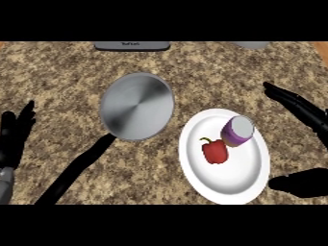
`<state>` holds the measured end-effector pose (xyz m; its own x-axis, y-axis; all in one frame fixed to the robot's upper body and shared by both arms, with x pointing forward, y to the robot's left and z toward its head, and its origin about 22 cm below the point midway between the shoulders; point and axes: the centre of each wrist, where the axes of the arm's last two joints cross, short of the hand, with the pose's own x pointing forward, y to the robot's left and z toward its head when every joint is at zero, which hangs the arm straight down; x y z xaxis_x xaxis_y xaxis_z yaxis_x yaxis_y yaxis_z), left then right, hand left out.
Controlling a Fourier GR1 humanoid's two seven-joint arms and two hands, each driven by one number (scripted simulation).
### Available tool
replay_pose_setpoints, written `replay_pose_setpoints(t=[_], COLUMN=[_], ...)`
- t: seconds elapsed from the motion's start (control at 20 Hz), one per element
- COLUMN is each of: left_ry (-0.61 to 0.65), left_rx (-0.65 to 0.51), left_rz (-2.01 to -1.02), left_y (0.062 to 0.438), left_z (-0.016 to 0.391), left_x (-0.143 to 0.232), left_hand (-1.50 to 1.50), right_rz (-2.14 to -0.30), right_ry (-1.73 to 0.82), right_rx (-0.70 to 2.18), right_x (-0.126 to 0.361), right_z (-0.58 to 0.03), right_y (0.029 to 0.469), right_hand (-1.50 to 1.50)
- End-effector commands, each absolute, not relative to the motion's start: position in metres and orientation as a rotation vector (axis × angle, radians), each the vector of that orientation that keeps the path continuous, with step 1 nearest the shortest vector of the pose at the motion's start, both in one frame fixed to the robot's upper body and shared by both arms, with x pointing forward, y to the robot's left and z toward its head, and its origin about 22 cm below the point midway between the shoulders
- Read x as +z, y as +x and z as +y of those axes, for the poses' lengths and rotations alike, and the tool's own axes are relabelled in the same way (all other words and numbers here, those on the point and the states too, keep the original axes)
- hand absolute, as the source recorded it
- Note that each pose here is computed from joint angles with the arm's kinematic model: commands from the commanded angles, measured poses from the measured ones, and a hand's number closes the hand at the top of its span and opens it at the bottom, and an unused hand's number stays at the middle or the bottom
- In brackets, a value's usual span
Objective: Pick the bell pepper from the plate and place it in the pan
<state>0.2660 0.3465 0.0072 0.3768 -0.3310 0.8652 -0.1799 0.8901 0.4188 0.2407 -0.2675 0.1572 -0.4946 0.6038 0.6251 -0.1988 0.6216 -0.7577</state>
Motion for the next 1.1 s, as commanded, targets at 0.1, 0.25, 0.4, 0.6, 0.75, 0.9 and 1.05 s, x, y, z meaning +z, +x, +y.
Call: replay_pose_setpoints(t=[0.1,0.25,0.4,0.6,0.75,0.9,1.05], left_ry=[0.487,0.48,0.479,0.5,0.483,0.496,0.486], left_rx=[-0.105,-0.102,-0.097,-0.097,-0.105,-0.085,-0.098], left_rz=[-1.21,-1.206,-1.212,-1.209,-1.199,-1.194,-1.18], left_y=[0.271,0.261,0.275,0.265,0.267,0.265,0.256], left_z=[0.338,0.336,0.337,0.332,0.345,0.342,0.35], left_x=[0.001,0.005,0.014,0.019,0.004,0.018,0.0], left_hand=[0.0,0.0,0.0,0.0,0.0,0.0,0.0], right_rz=[-1.599,-1.514,-1.431,-1.387,-1.37,-1.352,-1.309], right_ry=[-0.545,-0.589,-0.613,-0.566,-0.594,-0.603,-0.691], right_rx=[1.306,1.346,1.435,1.431,1.447,1.458,1.455], right_x=[0.189,0.182,0.172,0.151,0.126,0.123,0.137], right_z=[-0.228,-0.208,-0.177,-0.162,-0.159,-0.158,-0.145], right_y=[0.229,0.236,0.237,0.225,0.226,0.236,0.23], right_hand=[-1.5,-1.5,-1.5,-1.5,-1.5,-1.5,-1.5])
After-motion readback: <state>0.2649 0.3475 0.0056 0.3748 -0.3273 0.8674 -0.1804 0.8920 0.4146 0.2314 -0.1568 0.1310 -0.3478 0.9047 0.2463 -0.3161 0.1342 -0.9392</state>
